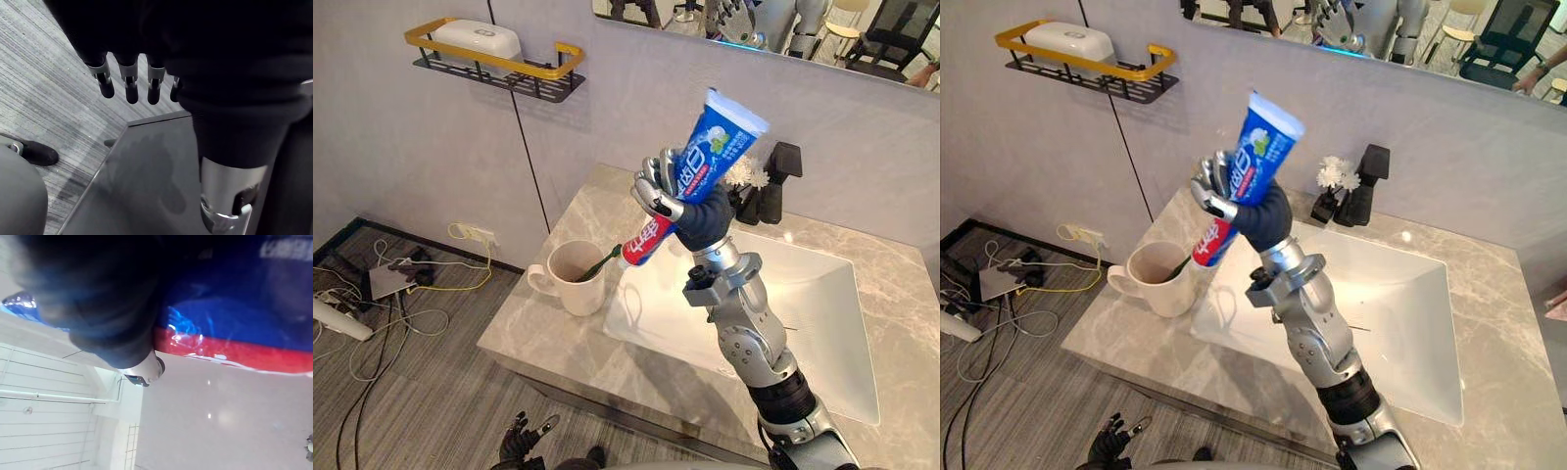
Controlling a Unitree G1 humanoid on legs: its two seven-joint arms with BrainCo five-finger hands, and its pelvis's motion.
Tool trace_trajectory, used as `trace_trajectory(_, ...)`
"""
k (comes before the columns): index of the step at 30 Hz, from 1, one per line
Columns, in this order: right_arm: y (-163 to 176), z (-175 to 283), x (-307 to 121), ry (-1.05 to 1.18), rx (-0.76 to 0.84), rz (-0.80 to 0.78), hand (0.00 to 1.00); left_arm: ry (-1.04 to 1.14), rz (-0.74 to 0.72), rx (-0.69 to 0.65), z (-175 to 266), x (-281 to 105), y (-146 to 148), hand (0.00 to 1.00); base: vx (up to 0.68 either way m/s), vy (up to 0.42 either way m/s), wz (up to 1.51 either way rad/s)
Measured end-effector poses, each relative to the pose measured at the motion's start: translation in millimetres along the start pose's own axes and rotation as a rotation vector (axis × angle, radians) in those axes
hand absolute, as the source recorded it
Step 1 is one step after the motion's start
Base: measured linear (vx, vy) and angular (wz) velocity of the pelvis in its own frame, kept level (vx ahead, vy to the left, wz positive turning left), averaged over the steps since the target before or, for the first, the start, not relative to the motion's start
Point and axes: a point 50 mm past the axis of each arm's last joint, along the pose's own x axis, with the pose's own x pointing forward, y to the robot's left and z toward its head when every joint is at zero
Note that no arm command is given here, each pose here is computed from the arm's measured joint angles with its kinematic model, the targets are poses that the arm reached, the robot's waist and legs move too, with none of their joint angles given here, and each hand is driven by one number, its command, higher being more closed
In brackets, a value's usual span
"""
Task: Organize washtable
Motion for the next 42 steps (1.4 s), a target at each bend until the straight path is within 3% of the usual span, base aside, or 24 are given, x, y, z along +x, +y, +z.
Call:
trace_trajectory(24, 35, -32, 39, 0.052, -0.252, 0.088, 1.0, -0.013, -0.01, 0.136, 5, 3, -1, 0.0, -0.02, -0.014, 0.02)
trace_trajectory(42, 39, -65, 34, 0.167, -0.461, 0.084, 1.0, -0.021, -0.004, 0.17, 6, 4, -3, 0.0, 0.0, -0.001, 0.0)
